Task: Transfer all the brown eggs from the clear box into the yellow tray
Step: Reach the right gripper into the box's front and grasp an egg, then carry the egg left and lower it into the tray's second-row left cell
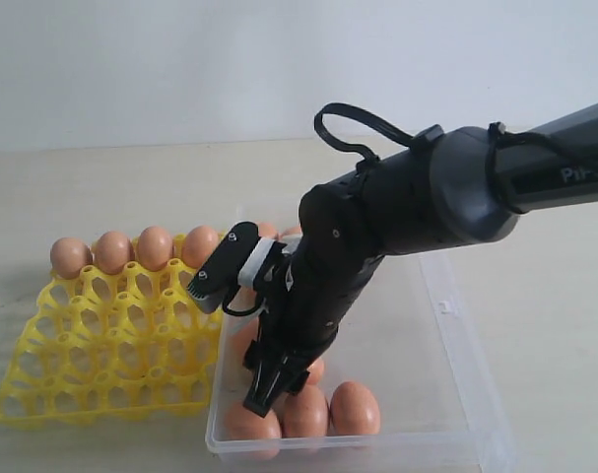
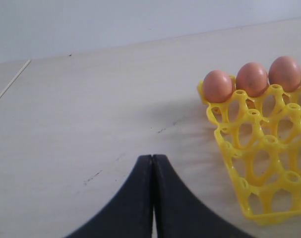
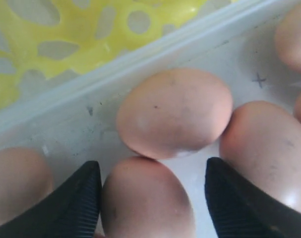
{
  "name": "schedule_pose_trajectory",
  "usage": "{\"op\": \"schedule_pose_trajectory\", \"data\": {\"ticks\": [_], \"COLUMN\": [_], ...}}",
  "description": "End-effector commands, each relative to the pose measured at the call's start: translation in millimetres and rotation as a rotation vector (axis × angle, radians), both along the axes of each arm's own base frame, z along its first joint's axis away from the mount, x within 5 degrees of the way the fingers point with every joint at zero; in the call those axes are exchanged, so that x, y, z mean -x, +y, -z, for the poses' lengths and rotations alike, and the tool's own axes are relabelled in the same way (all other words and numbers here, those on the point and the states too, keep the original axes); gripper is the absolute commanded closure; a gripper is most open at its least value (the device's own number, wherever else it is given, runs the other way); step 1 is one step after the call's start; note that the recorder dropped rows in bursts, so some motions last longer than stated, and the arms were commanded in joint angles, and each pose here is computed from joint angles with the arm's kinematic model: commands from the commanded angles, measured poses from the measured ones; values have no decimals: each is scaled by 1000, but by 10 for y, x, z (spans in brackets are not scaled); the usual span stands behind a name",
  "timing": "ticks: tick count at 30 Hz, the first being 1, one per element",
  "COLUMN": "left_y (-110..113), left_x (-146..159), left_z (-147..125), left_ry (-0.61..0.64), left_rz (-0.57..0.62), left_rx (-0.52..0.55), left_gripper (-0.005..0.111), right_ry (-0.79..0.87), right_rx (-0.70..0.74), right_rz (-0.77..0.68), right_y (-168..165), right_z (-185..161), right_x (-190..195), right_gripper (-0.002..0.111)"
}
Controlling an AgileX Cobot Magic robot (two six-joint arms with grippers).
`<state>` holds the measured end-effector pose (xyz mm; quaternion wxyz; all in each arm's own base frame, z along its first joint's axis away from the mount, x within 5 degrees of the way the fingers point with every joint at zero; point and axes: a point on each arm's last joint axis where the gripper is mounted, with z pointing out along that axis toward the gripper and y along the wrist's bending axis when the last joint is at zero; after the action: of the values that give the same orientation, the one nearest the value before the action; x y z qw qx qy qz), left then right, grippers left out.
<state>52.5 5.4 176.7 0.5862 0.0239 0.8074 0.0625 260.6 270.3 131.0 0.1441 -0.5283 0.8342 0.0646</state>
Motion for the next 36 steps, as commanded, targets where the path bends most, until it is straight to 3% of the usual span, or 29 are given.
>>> {"op": "schedule_pose_trajectory", "data": {"ticks": [1,5,9,14,18,22,28,36], "left_y": [-6,-6,-6,-6,-6,-6,-6,-6], "left_x": [1,1,1,1,1,1,1,1], "left_z": [-24,-24,-24,-24,-24,-24,-24,-24], "left_ry": [-19,-19,-19,-19,-19,-19,-19,-19], "left_rz": [8,8,8,8,8,8,8,8], "left_rx": [4,4,4,4,4,4,4,4], "left_gripper": [107,107,107,107,107,107,107,107], "right_ry": [34,34,-24,-197,-392,-540,-375,-129], "right_rx": [44,55,1,-205,-507,-651,-868,-1040], "right_rz": [-23,-29,-24,23,150,151,276,158], "right_y": [15,12,31,84,163,440,993,1399], "right_z": [63,75,-92,-614,-1072,-1109,-741,-502], "right_x": [-8,-13,-36,-84,-173,-273,-555,-582], "right_gripper": [61,73,108,108,108,108,108,108]}}
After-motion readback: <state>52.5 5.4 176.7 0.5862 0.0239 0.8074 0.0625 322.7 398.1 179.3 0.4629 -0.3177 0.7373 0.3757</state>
